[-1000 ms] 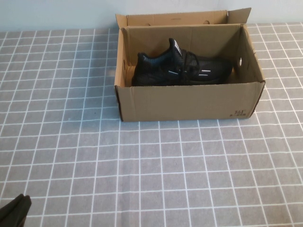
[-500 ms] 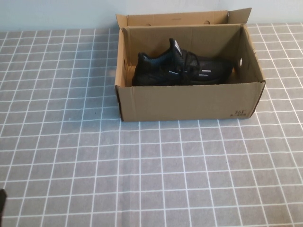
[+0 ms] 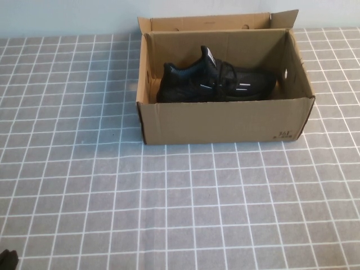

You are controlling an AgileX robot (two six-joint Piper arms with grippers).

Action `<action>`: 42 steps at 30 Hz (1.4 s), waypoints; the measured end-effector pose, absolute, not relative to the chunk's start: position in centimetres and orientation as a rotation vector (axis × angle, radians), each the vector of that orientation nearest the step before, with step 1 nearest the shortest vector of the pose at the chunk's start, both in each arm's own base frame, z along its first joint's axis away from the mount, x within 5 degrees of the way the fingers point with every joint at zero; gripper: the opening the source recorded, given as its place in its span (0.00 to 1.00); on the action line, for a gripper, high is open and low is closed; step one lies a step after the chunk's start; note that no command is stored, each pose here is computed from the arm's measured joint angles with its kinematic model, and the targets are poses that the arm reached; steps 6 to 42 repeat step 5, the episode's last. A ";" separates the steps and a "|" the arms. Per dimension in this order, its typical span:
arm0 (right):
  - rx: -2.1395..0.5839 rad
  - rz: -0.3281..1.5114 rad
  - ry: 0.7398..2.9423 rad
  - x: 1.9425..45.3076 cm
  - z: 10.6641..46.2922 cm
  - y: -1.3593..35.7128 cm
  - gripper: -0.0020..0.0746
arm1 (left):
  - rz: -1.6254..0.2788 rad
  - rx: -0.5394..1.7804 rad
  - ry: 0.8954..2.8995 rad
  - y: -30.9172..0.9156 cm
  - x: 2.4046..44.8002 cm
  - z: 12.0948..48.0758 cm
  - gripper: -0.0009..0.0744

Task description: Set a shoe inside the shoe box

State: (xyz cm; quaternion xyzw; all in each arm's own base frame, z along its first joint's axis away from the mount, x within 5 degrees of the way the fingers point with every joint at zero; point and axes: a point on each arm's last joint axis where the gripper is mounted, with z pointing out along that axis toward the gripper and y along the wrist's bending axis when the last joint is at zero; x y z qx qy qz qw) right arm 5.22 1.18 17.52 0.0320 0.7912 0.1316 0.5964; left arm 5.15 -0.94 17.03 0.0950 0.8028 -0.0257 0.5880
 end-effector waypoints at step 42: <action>0.074 0.305 1.837 5.2 17.5 1.2 0.00 | -0.060 0.222 1.873 -0.9 5.1 17.0 0.01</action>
